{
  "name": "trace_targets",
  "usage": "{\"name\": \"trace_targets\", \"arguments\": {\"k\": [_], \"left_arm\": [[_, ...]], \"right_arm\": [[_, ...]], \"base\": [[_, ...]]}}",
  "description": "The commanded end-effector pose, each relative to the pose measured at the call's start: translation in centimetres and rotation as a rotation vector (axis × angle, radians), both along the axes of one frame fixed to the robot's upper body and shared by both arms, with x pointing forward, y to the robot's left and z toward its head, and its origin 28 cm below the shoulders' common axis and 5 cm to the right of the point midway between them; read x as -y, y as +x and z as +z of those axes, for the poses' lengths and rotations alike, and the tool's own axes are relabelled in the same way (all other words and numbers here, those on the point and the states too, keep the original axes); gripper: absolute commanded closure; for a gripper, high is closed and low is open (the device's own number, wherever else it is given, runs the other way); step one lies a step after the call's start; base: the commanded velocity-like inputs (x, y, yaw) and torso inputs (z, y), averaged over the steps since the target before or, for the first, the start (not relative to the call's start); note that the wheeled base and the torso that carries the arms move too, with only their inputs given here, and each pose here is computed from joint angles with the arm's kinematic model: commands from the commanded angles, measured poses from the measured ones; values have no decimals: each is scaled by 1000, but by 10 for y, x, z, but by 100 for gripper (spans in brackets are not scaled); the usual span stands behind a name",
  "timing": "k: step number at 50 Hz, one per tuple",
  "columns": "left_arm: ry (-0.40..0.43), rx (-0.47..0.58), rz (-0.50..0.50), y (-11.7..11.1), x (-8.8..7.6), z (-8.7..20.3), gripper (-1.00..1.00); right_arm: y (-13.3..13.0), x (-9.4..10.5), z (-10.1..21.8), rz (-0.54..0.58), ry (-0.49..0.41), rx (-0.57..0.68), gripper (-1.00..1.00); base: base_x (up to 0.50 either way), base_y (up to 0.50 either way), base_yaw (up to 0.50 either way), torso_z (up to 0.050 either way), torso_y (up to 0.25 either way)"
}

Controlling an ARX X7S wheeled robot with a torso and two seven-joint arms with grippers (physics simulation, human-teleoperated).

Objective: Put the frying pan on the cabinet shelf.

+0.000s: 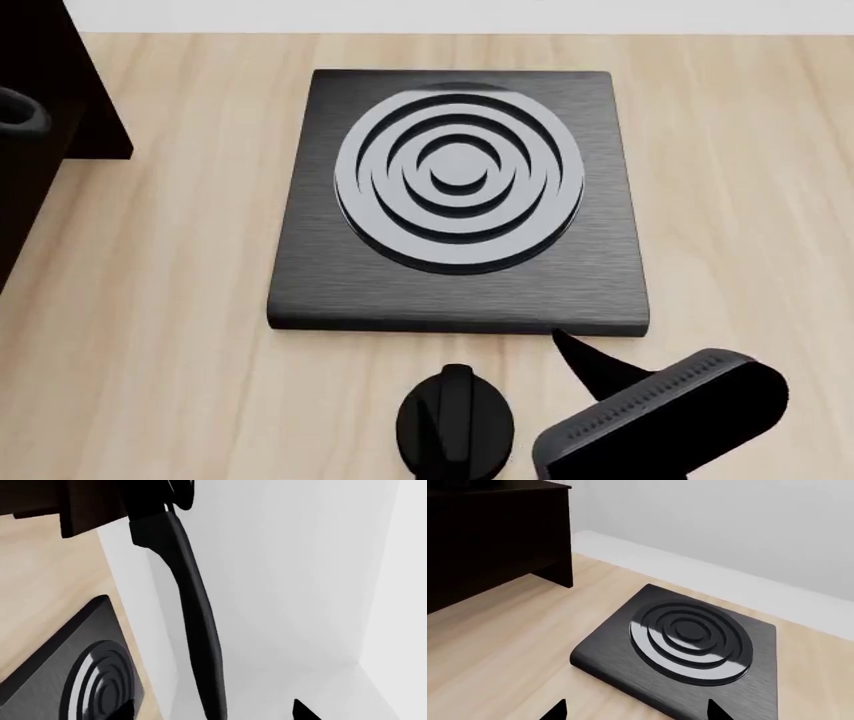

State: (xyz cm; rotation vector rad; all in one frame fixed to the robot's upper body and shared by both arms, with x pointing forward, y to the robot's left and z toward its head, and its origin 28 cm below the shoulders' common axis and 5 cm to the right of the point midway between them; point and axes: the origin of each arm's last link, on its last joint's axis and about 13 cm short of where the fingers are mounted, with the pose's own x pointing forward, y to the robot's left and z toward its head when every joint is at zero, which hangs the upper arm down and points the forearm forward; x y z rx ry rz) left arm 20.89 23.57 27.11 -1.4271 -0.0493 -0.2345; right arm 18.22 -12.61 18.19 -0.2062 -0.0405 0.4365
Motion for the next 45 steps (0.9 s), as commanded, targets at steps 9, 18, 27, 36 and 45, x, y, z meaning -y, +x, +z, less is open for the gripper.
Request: {"name": "trace_targets", "arguments": {"k": [9, 18, 27, 36, 45], "left_arm": [[124, 27, -3, -14, 8, -17, -100], [321, 76, 16, -19, 13, -26, -100], [509, 113, 45, -23, 20, -35, -100], [721, 148, 126, -21, 24, -44, -100], [828, 186, 166, -22, 29, -47, -100]], "right_arm": [[2, 2, 1, -73, 35, 45, -100], [5, 5, 0, -116, 77, 50, -100], [8, 3, -2, -124, 89, 57, -100], [9, 2, -2, -136, 116, 66, -100], [9, 0, -7, -134, 138, 66, -100]], "base": [[0, 0, 0, 0, 0], [0, 0, 0, 0, 0], [0, 0, 0, 0, 0], [0, 0, 0, 0, 0], [0, 0, 0, 0, 0]]}}
